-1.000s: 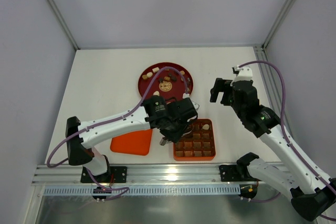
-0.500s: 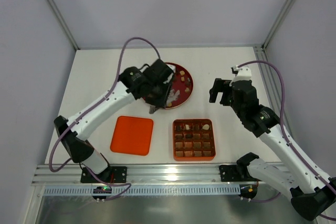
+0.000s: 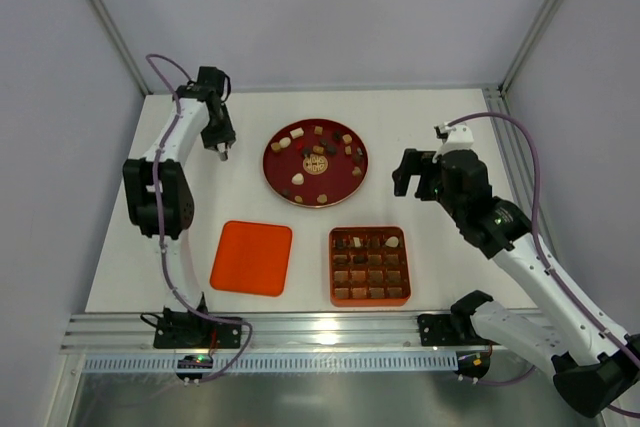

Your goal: Pack the chocolate

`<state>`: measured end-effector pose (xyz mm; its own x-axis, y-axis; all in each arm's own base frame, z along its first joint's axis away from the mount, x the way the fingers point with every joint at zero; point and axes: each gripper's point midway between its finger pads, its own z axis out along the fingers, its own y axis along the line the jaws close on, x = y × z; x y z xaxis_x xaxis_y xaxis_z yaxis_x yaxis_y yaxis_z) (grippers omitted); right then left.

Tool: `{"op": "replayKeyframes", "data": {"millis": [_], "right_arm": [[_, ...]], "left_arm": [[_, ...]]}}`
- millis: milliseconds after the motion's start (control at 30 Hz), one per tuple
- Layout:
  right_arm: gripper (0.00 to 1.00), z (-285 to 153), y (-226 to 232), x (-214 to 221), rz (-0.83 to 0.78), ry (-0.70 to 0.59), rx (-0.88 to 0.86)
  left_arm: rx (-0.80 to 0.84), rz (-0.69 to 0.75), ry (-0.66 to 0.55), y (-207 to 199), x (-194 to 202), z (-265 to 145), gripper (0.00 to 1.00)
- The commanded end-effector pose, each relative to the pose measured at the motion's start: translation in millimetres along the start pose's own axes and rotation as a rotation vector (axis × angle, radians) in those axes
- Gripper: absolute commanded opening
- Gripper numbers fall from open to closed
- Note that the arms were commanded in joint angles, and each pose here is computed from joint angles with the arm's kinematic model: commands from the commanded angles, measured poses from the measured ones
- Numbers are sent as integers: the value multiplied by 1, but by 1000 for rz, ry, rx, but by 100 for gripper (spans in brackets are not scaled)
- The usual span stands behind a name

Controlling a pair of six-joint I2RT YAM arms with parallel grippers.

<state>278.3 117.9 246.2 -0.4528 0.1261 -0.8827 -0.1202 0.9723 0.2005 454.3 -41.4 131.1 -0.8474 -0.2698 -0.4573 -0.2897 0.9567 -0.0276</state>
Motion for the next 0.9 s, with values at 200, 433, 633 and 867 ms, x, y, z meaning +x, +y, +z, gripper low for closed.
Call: {"op": "replayKeyframes", "data": {"millis": [200, 433, 633, 867], "right_arm": [[100, -9, 3, -11, 13, -53, -27], [100, -6, 5, -8, 10, -47, -35], [100, -6, 4, -6, 8, -43, -37], [100, -6, 2, -4, 7, -43, -32]], "left_arm": [[-49, -22, 8, 23, -24, 64, 52], [-76, -19, 113, 28, 4, 100, 63], [-78, -20, 117, 28, 6, 102, 71], [-59, -13, 63, 25, -14, 79, 83]]}}
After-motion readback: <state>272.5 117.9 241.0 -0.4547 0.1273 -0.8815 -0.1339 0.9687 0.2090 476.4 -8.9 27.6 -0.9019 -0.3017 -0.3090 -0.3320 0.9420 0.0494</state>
